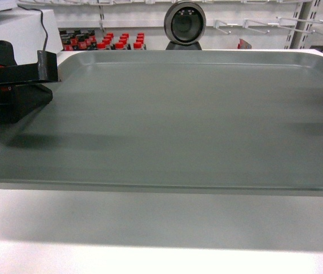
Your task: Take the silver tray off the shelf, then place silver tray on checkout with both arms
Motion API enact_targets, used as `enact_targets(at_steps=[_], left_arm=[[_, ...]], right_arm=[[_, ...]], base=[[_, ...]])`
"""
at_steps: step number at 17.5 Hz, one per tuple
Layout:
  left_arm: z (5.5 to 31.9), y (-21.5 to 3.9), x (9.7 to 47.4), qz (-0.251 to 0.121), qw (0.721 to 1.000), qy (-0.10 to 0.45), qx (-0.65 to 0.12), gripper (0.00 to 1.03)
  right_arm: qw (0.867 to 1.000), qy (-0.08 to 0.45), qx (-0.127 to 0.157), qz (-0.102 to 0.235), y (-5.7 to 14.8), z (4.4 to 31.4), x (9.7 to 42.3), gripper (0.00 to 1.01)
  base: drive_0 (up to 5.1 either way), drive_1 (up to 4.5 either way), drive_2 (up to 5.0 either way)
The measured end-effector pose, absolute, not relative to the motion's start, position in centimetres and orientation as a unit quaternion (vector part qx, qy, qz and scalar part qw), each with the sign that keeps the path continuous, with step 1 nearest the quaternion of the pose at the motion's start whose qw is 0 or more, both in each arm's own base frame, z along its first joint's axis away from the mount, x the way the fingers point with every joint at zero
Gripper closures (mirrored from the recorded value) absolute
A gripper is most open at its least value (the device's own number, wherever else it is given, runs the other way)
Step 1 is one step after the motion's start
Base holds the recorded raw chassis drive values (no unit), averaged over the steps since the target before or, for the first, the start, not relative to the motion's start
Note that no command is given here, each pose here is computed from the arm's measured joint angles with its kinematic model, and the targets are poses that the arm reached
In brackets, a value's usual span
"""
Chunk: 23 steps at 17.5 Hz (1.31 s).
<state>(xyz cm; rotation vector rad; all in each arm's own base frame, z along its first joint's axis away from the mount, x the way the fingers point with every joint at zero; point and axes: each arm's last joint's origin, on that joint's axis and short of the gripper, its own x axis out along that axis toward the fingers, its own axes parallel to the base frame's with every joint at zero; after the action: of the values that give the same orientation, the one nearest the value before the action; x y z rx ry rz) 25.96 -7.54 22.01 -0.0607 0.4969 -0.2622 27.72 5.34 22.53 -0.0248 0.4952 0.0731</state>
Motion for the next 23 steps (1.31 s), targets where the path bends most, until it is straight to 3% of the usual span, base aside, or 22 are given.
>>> enact_targets(at_steps=[14, 16, 17, 19, 20, 23], left_arm=[[21.9, -7.5, 26.0, -0.129, 0.96, 0.248, -0.029, 1.0], [22.1, -8.3, 26.1, -0.069, 0.972, 0.222, -0.025, 1.0], [22.3, -9.1, 26.0, -0.007, 0.98, 0.2, -0.019, 1.0], [22.2, -9.4, 26.4, 0.059, 0.981, 0.185, -0.01, 1.0], [21.9, -9.6, 26.8, 0.077, 0.98, 0.184, 0.001, 0.99], [21.0, -9.9, 28.1, 0.079, 0.978, 0.192, 0.01, 0.99]], right_arm=[[0.969, 0.242, -0.01, 0.038, 5.4, 22.5, 27.8, 0.98], [0.982, 0.165, 0.035, 0.084, 5.0, 22.1, 28.2, 0.98], [0.984, 0.143, 0.047, 0.1, 5.1, 22.0, 28.6, 0.98], [0.982, 0.134, 0.061, 0.119, 5.2, 21.6, 29.1, 0.98], [0.98, 0.143, 0.066, 0.12, 5.3, 21.2, 29.6, 0.98], [0.977, 0.164, 0.065, 0.117, 5.2, 20.5, 31.0, 0.98]], base=[[0.0, 0.0, 0.0], [0.0, 0.0, 0.0], [0.0, 0.0, 0.0], [0.0, 0.0, 0.0], [0.0, 0.0, 0.0], [0.0, 0.0, 0.0]])
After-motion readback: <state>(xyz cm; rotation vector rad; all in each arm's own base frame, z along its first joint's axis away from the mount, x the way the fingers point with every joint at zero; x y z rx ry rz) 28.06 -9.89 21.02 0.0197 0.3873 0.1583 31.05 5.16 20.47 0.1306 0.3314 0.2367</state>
